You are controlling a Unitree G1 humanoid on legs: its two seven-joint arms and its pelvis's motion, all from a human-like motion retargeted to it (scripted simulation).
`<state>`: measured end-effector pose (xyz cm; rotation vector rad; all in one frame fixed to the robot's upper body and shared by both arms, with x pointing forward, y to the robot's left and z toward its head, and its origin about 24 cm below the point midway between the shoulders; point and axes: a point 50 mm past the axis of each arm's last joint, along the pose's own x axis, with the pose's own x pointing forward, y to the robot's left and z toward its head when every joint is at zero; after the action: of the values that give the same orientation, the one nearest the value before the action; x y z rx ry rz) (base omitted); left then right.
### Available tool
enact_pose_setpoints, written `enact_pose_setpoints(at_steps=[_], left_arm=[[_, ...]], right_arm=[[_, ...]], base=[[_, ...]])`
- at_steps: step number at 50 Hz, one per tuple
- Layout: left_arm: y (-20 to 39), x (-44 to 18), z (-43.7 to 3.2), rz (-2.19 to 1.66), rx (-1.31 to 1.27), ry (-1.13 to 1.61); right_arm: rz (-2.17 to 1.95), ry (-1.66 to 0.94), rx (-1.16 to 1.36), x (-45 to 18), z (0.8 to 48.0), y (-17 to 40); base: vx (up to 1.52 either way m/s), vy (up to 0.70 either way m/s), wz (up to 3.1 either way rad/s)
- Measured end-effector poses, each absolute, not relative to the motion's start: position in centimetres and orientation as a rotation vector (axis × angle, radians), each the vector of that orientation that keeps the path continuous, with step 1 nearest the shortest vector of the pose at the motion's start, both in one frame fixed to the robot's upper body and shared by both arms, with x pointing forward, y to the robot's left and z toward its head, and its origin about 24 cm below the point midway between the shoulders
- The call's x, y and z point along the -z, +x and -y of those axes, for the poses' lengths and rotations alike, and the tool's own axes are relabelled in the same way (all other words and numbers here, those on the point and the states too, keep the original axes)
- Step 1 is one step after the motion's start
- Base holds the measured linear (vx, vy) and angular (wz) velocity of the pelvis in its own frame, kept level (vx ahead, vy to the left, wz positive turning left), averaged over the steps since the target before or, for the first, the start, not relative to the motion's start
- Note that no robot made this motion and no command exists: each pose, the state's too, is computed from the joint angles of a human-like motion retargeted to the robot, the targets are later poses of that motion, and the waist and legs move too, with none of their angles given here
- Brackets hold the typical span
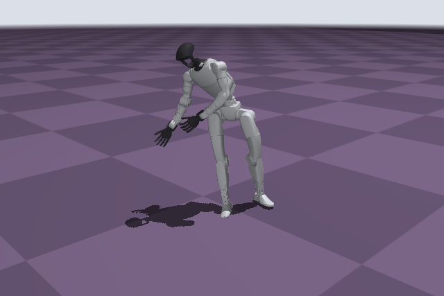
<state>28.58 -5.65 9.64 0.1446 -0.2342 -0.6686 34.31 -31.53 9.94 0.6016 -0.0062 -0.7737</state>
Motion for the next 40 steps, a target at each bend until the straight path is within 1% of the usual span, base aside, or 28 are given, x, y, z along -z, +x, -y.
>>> enact_pose_setpoints(at_steps=[3, 6, 8, 11, 14, 16, 19, 23, 26, 28, 31, 33, 36, 40], left_arm=[[27.9, -5.5, -0.4, 0.132, 0.569, 0.17], [26.4, -3.3, -4.9, 0.059, 0.528, 0.194], [25.6, -3.2, -6.5, 0.049, 0.54, 0.203], [25.0, -4.4, -6.2, 0.096, 0.59, 0.194], [25.1, -6.7, -3.0, 0.18, 0.661, 0.147], [25.2, -8.5, 0.5, 0.231, 0.724, 0.11], [25.3, -11.1, 6.7, 0.277, 0.822, 0.094], [25.0, -13.8, 13.7, 0.301, 0.885, 0.181], [25.0, -14.8, 16.2, 0.294, 0.87, 0.237], [26.1, -15.5, 16.3, 0.322, 0.812, 0.302], [26.4, -15.7, 16.1, 0.301, 0.791, 0.229], [27.3, -15.3, 14.5, 0.306, 0.76, 0.179], [28.6, -12.5, 9.9, 0.29, 0.68, 0.146], [28.4, -6.6, 1.9, 0.189, 0.548, 0.179]], right_arm=[[-0.165, 0.622, 0.664, -4.7, 25.8, 33.4], [-0.26, 0.654, 0.549, -2.0, 21.4, 32.0], [-0.257, 0.675, 0.482, -1.9, 19.9, 31.4], [-0.184, 0.702, 0.421, -3.3, 19.8, 31.0], [-0.062, 0.7, 0.431, -5.9, 22.4, 31.2], [0.028, 0.668, 0.482, -8.2, 25.6, 31.5], [0.14, 0.581, 0.627, -11.9, 31.4, 32.0], [0.233, 0.512, 0.874, -17.1, 39.2, 31.5], [0.245, 0.5, 0.979, -19.1, 42.2, 30.5], [0.249, 0.5, 1.03, -20.0, 43.0, 30.2], [0.229, 0.483, 0.951, -19.6, 42.0, 31.2], [0.223, 0.498, 0.876, -18.7, 40.3, 32.3], [0.168, 0.564, 0.759, -14.8, 36.0, 33.8], [-0.02, 0.613, 0.624, -7.9, 28.3, 34.0]], base=[[0.05, -0.01, -0.48], [0.03, 0.0, -0.33], [0.01, 0.0, -0.1], [0.0, 0.0, 0.0], [0.0, -0.01, 0.15], [0.0, 0.0, 0.3], [-0.01, 0.01, 0.33], [-0.03, 0.02, 0.29], [-0.01, 0.01, 0.07], [0.0, 0.0, 0.0], [0.04, -0.01, -0.02], [0.07, -0.04, -0.06], [0.08, -0.05, -0.09], [0.03, -0.03, -0.06]])
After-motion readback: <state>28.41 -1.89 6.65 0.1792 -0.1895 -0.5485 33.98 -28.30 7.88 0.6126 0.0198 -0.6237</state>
